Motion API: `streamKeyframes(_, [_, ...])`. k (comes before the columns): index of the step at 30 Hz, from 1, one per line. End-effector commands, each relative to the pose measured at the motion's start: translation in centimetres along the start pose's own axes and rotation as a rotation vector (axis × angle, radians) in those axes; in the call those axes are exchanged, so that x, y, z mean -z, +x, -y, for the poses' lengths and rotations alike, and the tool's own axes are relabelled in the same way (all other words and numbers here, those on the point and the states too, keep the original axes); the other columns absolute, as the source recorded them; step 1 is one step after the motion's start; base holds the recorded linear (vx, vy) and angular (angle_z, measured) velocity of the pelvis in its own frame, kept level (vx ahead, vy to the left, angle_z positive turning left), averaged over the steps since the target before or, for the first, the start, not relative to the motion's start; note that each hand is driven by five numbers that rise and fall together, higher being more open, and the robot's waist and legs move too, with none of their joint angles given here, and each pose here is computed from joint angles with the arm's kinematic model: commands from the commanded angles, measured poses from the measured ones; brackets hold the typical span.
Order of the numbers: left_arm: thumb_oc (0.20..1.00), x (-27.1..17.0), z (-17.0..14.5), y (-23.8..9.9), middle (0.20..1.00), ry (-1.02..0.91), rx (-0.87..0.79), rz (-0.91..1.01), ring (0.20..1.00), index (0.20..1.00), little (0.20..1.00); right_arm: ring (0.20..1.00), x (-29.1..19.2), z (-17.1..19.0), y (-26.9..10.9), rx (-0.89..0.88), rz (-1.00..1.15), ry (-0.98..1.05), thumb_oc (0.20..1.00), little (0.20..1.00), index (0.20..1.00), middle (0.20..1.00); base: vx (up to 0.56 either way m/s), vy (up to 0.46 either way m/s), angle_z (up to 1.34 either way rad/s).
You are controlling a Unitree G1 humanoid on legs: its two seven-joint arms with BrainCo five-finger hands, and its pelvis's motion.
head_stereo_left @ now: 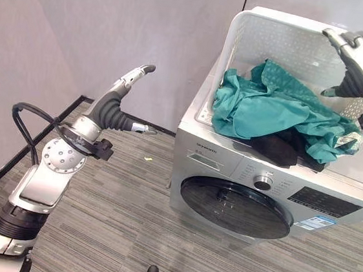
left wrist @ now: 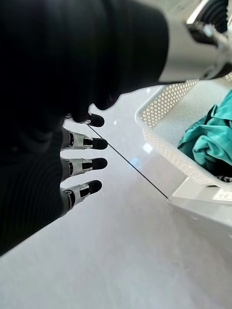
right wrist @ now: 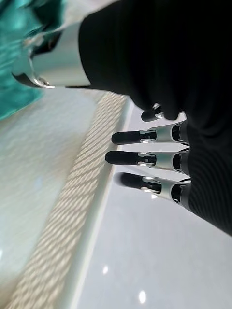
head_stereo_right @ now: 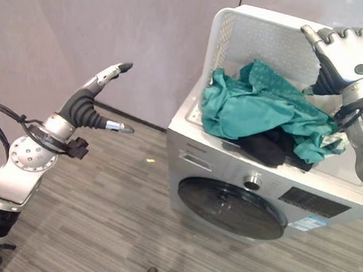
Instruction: Grab the laundry basket,head to the washer,open it,put in the laundry and shut it.
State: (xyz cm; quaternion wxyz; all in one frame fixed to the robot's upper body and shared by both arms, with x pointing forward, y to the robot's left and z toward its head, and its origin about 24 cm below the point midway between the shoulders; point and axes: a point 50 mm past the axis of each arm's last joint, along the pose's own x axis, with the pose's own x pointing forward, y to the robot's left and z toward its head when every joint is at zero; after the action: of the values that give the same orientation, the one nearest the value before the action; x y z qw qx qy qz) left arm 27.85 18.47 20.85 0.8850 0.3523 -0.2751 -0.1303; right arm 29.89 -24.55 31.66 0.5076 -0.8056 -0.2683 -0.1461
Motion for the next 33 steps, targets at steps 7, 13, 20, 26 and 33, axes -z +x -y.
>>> streamKeyframes(7, [1.000,0.1,-0.7,-1.1,1.000,0.010,0.002,-0.004,1.000,1.000,1.000,1.000,0.9,3.6,-0.2,0.147,-0.006,-0.007,1.000,1.000,1.000,1.000,0.04,-0.001,0.01])
streamKeyframes(13, [1.000,0.1,-0.4,-1.2,1.000,0.012,0.029,-0.009,1.000,1.000,1.000,1.000,2.5,3.5,-0.2,0.116,-0.058,-0.090,1.000,1.000,1.000,1.000,0.01,0.003,0.02])
streamKeyframes(20, [1.000,-0.2,0.2,-0.6,1.000,-0.022,0.066,0.020,1.000,1.000,1.000,1.000,7.0,2.0,0.5,0.007,-0.234,-0.211,1.000,1.000,1.000,1.000,-0.02,0.000,0.01])
streamKeyframes(26, [1.000,0.3,0.7,-0.6,1.000,-0.069,0.092,-0.004,1.000,1.000,1.000,1.000,8.5,1.9,0.9,-0.020,-0.299,-0.236,1.000,1.000,1.000,1.000,0.06,0.076,0.00])
streamKeyframes(33, [1.000,0.7,1.1,-0.6,1.000,-0.112,0.107,-0.020,1.000,1.000,1.000,1.000,9.1,2.3,0.6,-0.041,-0.310,-0.231,1.000,1.000,1.000,1.000,0.10,0.073,0.04])
